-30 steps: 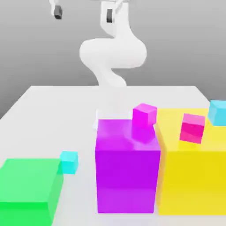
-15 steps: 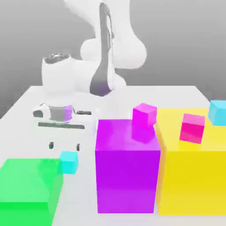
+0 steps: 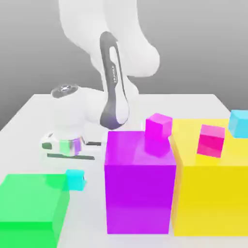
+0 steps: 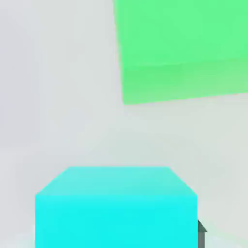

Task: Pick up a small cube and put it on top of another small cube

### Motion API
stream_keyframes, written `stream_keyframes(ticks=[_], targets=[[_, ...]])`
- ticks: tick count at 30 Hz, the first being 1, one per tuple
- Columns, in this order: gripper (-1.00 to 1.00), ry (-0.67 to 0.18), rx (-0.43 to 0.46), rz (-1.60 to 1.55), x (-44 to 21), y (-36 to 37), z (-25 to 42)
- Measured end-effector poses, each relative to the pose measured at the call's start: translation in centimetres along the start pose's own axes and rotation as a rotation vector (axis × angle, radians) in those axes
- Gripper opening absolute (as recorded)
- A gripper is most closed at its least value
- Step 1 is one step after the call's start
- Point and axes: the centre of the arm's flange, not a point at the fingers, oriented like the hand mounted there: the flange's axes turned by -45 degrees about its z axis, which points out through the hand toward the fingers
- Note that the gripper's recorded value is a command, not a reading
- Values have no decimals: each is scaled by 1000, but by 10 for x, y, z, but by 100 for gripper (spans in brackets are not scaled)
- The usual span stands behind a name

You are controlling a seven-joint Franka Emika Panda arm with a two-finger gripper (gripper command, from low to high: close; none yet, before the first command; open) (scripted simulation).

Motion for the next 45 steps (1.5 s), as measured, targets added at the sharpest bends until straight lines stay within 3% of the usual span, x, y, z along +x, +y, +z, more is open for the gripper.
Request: stream_keyframes(ticks=[7, 19, 24, 31, 45], targets=[[-100, -7, 18, -8, 1, 8, -42], [-100, -110, 166, -107, 7, 168, -5], [-100, -34, 130, -244, 55, 212, -46], [-100, 16, 174, -226, 130, 149, -124], [-100, -98, 274, -53, 164, -33, -261]])
